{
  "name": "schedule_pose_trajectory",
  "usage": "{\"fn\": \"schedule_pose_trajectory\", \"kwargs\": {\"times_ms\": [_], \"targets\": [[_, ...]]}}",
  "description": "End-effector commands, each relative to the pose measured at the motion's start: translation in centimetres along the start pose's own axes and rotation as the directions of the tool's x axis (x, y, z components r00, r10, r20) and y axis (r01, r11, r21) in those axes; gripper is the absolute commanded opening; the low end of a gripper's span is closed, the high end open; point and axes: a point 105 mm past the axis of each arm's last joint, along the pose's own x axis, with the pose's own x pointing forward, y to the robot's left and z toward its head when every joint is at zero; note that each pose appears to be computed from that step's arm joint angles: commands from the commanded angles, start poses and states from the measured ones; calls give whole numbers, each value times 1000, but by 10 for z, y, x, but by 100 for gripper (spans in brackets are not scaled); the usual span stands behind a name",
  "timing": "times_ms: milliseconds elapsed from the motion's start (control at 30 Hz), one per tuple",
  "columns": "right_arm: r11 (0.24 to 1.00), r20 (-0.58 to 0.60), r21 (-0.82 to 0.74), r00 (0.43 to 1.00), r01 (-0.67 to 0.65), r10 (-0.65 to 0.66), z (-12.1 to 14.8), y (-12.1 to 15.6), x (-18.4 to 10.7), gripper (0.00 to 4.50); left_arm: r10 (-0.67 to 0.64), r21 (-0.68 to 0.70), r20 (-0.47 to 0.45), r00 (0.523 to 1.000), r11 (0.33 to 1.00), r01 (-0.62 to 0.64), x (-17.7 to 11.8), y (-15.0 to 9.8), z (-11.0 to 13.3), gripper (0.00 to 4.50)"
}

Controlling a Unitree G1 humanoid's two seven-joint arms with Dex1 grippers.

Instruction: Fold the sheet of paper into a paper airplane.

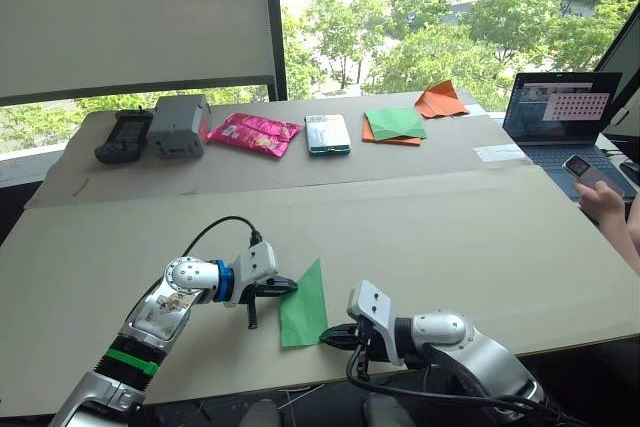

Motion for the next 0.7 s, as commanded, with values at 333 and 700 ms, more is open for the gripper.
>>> {"fn": "schedule_pose_trajectory", "kwargs": {"times_ms": [333, 700], "targets": [[975, 214, -138, 967, 171, -140, 67, -12, -44, 0, 27, -90, 124, 992, 996, -16, -61, 6, 39, 29], [971, 211, -98, 958, 218, -194, 53, -11, -45, 120, -122, 341, -23, 992, 932, 122, -68, 11, 32, 382]]}}
